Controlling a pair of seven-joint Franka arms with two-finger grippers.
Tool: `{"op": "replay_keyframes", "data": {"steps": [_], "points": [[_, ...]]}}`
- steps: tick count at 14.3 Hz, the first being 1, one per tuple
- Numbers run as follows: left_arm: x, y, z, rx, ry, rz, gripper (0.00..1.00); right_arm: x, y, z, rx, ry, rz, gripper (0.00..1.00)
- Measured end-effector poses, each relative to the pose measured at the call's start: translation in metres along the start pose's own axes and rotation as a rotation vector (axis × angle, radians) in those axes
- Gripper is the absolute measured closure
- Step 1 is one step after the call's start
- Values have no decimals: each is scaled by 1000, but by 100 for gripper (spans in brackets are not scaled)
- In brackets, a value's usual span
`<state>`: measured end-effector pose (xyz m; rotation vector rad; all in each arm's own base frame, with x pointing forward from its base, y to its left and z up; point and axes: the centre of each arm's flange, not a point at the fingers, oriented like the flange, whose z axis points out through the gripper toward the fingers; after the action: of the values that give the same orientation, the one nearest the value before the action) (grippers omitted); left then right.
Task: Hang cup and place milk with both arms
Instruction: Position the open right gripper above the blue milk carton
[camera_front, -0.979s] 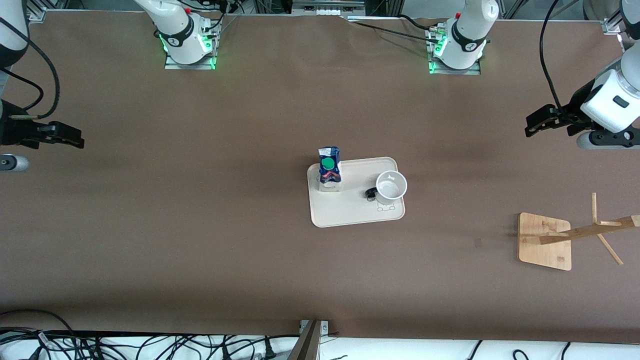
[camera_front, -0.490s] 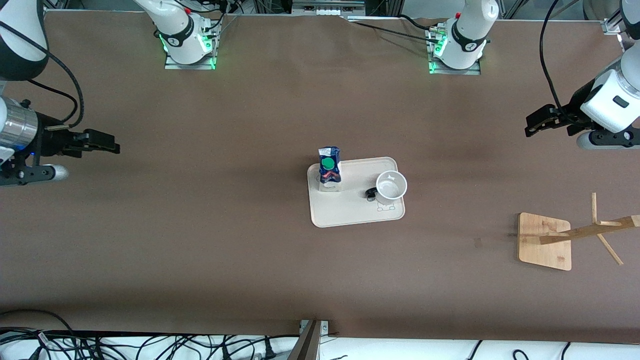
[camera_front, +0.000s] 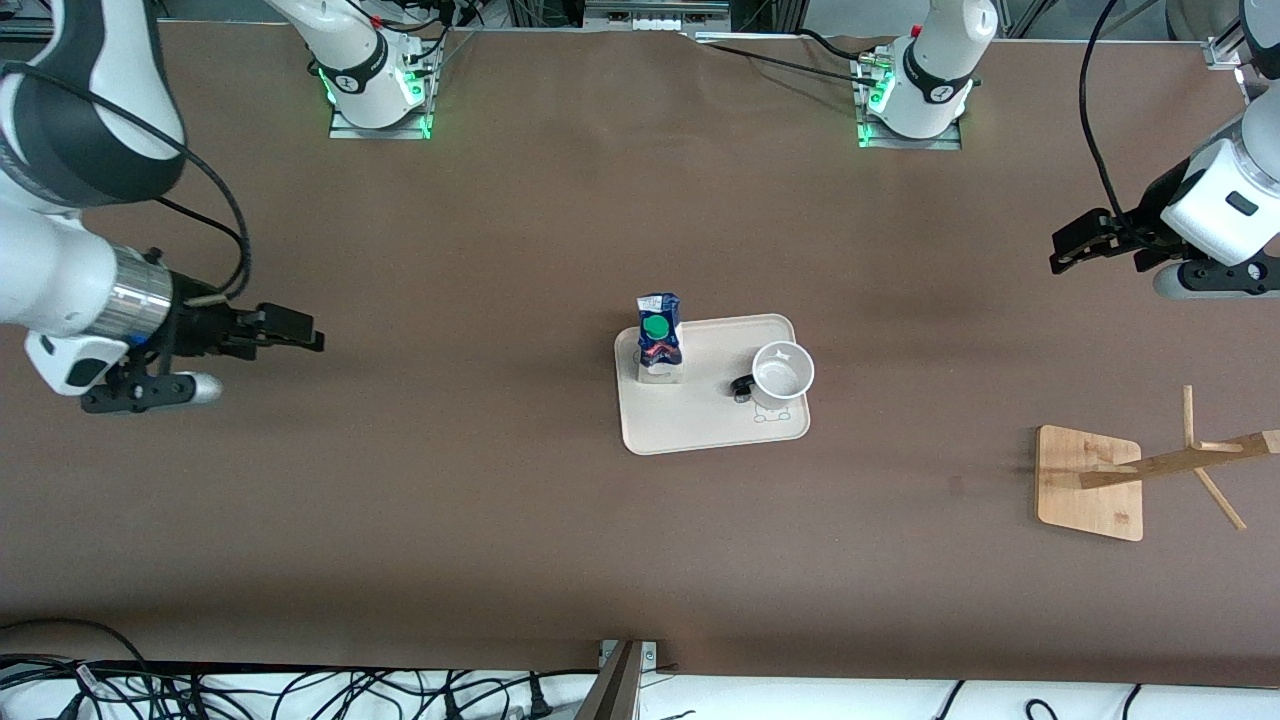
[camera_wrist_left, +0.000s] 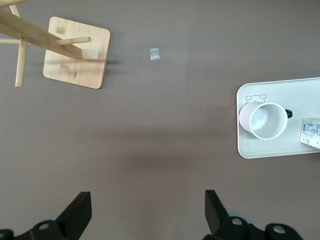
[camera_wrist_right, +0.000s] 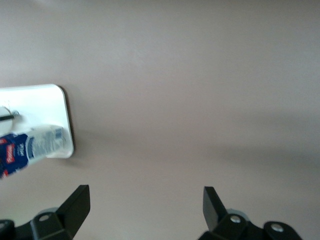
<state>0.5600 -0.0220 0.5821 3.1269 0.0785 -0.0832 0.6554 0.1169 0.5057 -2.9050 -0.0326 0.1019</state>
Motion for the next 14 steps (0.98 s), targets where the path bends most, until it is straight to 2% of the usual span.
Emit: {"op": "replay_keyframes", "data": {"steps": [5, 9, 14], "points": [[0, 0, 0, 0, 0, 0, 0, -8, -104, 41, -5, 23, 127, 0], [0, 0, 0, 0, -1, 0, 0, -22, -174, 67, 13, 66, 248, 0], [0, 0, 1, 0, -2, 0, 0, -41, -248, 128, -45, 144, 316, 0]]}}
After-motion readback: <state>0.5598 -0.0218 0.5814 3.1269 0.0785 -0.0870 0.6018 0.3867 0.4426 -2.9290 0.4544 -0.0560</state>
